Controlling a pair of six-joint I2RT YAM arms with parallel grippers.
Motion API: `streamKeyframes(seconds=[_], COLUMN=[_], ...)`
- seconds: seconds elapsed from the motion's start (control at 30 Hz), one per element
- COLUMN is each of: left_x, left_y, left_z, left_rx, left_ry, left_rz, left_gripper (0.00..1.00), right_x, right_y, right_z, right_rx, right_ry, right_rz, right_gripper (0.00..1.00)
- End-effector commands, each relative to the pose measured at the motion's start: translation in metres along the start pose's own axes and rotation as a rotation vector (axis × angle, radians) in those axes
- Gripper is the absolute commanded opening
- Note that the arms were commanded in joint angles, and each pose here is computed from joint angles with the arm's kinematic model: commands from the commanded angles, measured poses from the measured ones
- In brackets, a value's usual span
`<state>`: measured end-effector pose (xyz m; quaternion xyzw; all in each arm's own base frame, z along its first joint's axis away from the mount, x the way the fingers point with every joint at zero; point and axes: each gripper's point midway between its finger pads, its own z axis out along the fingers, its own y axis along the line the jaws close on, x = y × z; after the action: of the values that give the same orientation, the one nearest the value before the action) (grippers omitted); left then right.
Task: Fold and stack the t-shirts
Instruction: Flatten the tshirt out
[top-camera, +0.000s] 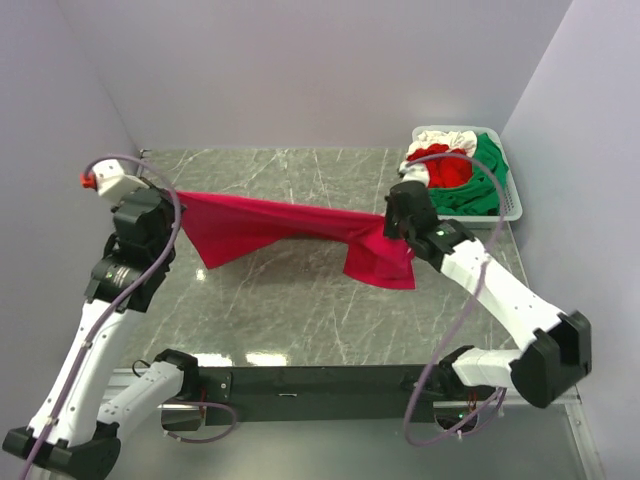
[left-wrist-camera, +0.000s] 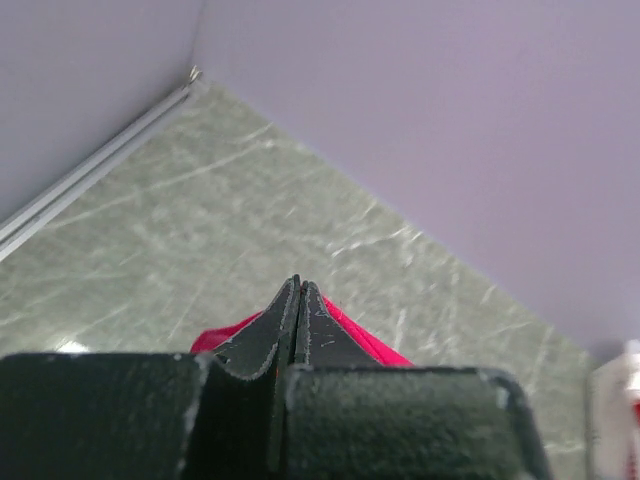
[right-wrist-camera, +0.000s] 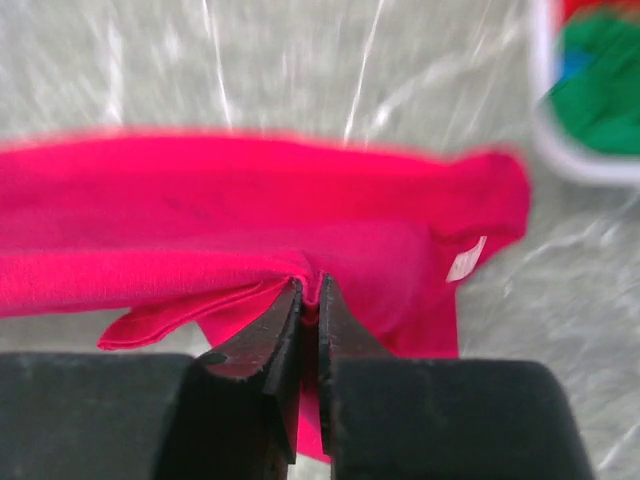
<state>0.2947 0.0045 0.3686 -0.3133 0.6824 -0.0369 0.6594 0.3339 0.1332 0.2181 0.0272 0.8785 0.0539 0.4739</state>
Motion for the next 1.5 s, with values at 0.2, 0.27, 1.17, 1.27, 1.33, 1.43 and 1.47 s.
streamKeyframes(seconds=[0.2, 0.27, 1.17, 1.27, 1.33, 1.43, 1.47], left_x=[0.073, 0.08, 0.085, 0.084, 0.086, 0.085, 0.085], left_y=[0.035, 0.035, 0.03, 0.03, 0.03, 0.03, 0.029], left_z=[0.022, 0.023, 0.023, 0.022, 0.022, 0.022, 0.023], left_rx=[-0.12, -0.114, -0.084, -0.083, -0.081, -0.081, -0.08], left_ry=[0.137, 0.156, 0.18, 0.178, 0.182, 0.181, 0.182], left_rz=[0.099, 0.104, 0.111, 0.111, 0.113, 0.111, 0.111], left_gripper=[0.01, 0.0, 0.01, 0.01, 0.01, 0.0, 0.01], right_x=[0.105, 0.122, 0.121, 0.133, 0.136, 0.137, 0.134], right_y=[0.025, 0.032, 0.032, 0.033, 0.038, 0.04, 0.042], right_z=[0.049, 0.054, 0.025, 0.032, 0.035, 0.039, 0.04], right_rx=[-0.057, -0.068, -0.06, -0.053, -0.073, -0.077, -0.081], right_ry=[0.255, 0.295, 0.229, 0.268, 0.273, 0.273, 0.27], right_rz=[-0.029, -0.045, -0.041, -0.056, -0.055, -0.058, -0.062], right_gripper=[0.17, 0.23, 0.49, 0.49, 0.49, 0.5, 0.5])
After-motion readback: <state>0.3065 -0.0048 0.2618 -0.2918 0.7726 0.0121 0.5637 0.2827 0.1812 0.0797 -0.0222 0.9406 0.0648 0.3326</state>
